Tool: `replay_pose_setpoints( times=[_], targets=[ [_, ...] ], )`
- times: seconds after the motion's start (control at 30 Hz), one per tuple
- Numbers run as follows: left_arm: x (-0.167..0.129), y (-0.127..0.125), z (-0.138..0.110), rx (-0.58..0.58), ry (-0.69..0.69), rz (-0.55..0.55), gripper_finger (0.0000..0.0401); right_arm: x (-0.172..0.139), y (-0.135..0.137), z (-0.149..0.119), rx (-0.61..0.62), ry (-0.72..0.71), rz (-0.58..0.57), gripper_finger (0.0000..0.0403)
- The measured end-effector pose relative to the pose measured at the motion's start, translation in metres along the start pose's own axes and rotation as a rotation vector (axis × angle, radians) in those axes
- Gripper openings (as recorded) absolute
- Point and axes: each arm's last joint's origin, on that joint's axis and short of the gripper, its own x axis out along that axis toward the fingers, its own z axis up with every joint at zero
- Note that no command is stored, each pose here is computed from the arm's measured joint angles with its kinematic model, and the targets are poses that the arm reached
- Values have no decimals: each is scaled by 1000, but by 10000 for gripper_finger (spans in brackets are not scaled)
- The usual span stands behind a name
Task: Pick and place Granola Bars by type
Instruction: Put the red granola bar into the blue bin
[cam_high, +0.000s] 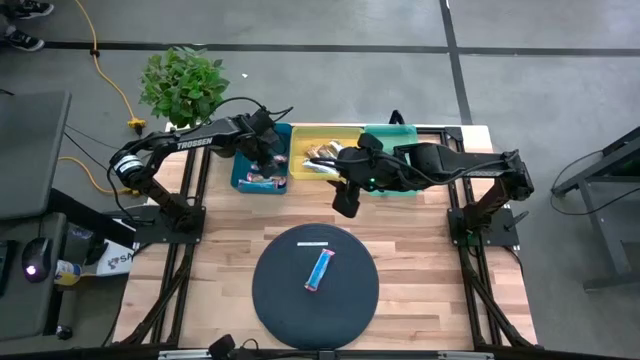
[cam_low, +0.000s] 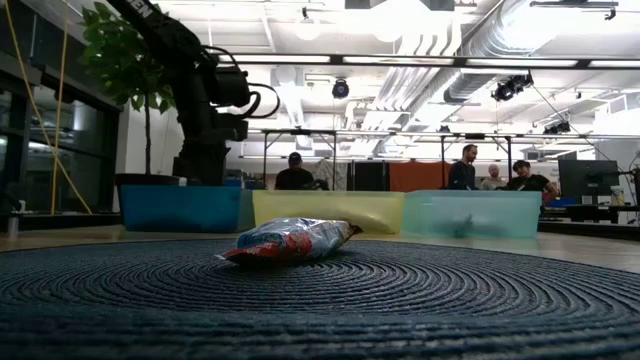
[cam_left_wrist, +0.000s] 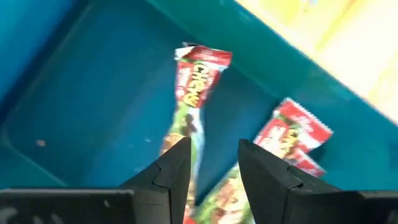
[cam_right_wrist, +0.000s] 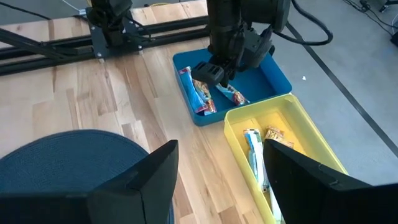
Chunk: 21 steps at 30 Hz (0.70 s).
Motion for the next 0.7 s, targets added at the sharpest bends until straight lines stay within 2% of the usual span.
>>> replay_pose_setpoints(
  times=[0.13,0.37,0.5,0.7],
  targets=[
    [-7,-4,7,-2,-57,-163,131,0,0,-1,-12,13,-3,220],
    [-43,-23,20,76,-261,-403,131,-4,-4,-6,-10,61,-14,220],
    [-66,-46,19,171,-343,-490,131,-16,-9,-5,7,35,-27,220],
    [-102,-99,6,317,-420,-588,131,-41,-21,-2,30,-31,-55,220]
  ],
)
